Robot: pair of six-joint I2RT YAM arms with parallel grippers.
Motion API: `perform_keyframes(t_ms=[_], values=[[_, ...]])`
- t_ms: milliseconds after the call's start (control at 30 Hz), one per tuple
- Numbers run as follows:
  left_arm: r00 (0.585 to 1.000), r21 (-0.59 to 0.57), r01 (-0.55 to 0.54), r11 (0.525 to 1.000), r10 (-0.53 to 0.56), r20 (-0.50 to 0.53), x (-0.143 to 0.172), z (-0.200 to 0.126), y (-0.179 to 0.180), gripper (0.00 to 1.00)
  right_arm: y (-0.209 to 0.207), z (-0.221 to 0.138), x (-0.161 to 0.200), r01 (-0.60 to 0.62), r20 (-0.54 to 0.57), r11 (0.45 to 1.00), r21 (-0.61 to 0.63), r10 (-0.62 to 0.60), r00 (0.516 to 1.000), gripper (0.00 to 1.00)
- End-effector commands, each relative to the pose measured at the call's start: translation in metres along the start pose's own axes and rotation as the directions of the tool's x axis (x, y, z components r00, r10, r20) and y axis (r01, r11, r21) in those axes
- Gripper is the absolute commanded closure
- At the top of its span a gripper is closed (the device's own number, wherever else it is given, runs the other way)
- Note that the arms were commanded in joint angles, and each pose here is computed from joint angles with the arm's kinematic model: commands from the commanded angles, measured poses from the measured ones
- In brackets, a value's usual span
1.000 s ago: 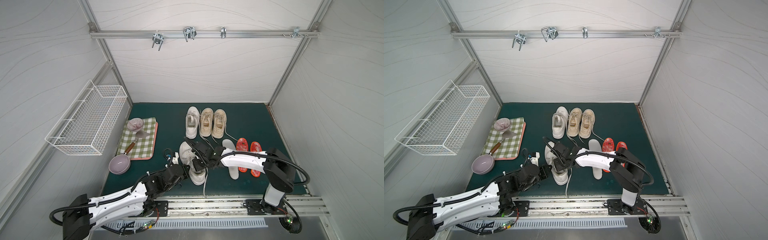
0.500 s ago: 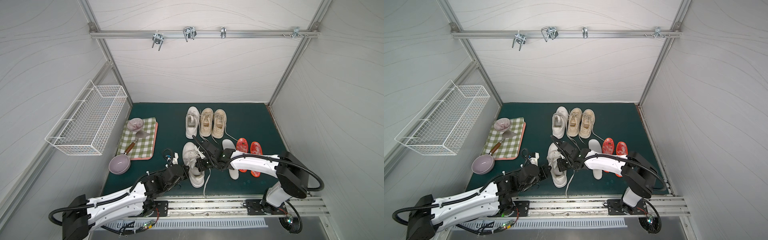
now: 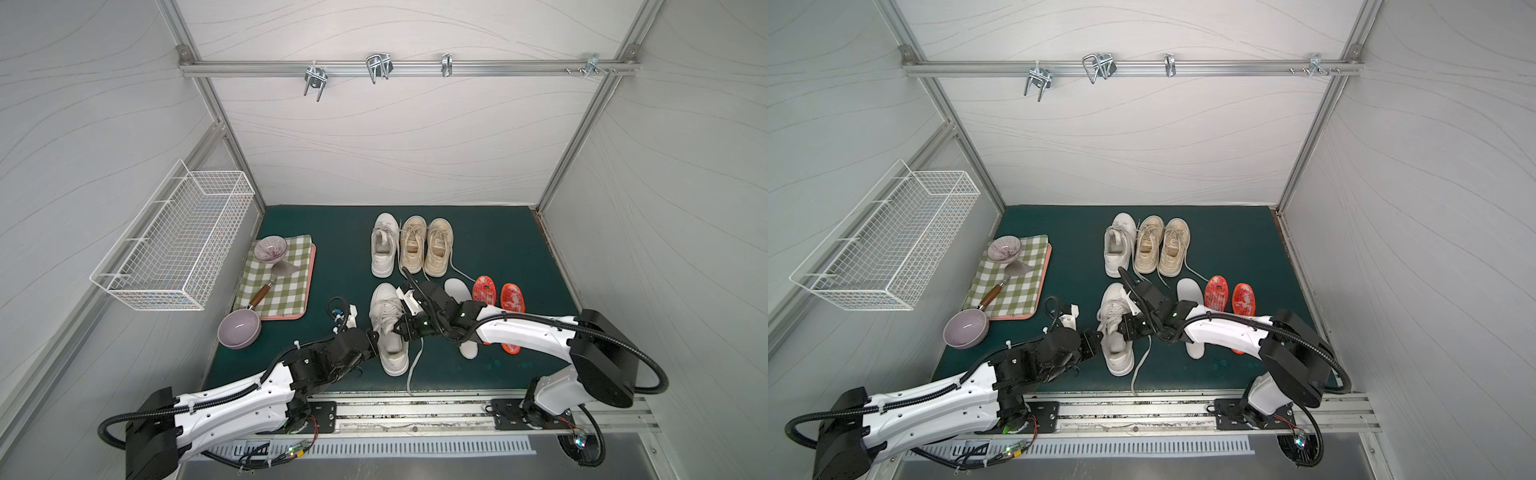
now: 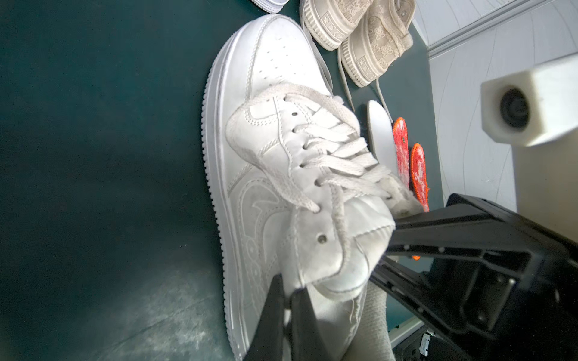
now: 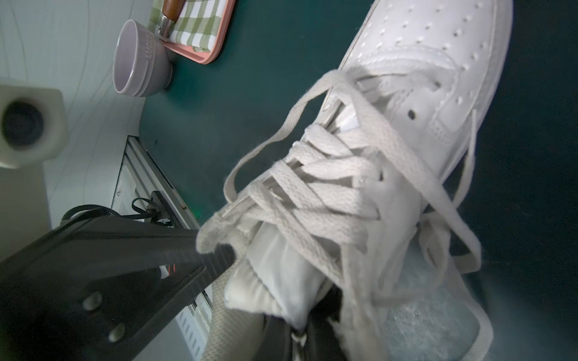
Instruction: Remove the insole from the shoe
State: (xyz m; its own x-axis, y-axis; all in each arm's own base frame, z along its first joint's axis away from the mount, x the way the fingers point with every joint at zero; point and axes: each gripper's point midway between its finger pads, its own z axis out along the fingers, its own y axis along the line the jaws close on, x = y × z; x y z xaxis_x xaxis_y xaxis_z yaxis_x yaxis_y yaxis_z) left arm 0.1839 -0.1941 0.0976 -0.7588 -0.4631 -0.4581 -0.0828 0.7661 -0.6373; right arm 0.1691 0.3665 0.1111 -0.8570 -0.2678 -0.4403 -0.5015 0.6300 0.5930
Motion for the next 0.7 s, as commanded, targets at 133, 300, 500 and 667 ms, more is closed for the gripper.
perform_keyframes(t_ms=[133, 300, 500, 667], values=[[0.99, -0.251, -0.038, 0.967, 0.071, 0.124, -0.022, -0.01, 0.056, 1.0, 0.024, -0.041, -0.031, -0.002, 0.149, 0.992, -0.128, 0.022, 0.989, 1.0], [0.987, -0.284, -0.043, 0.958, 0.084, 0.134, -0.023, -0.014, 0.067, 1.0, 0.018, -0.053, -0.036, -0.042, 0.18, 0.986, -0.164, 0.072, 0.981, 1.0], [0.986, -0.228, -0.085, 0.97, 0.114, 0.12, -0.021, -0.01, 0.058, 1.0, 0.001, -0.051, -0.034, -0.101, 0.158, 0.99, -0.101, 0.116, 0.981, 1.0], [0.975, -0.025, -0.212, 0.977, 0.214, 0.055, -0.012, -0.002, 0.006, 0.95, 0.01, -0.039, -0.03, -0.063, 0.109, 0.994, -0.087, 0.072, 0.991, 1.0]])
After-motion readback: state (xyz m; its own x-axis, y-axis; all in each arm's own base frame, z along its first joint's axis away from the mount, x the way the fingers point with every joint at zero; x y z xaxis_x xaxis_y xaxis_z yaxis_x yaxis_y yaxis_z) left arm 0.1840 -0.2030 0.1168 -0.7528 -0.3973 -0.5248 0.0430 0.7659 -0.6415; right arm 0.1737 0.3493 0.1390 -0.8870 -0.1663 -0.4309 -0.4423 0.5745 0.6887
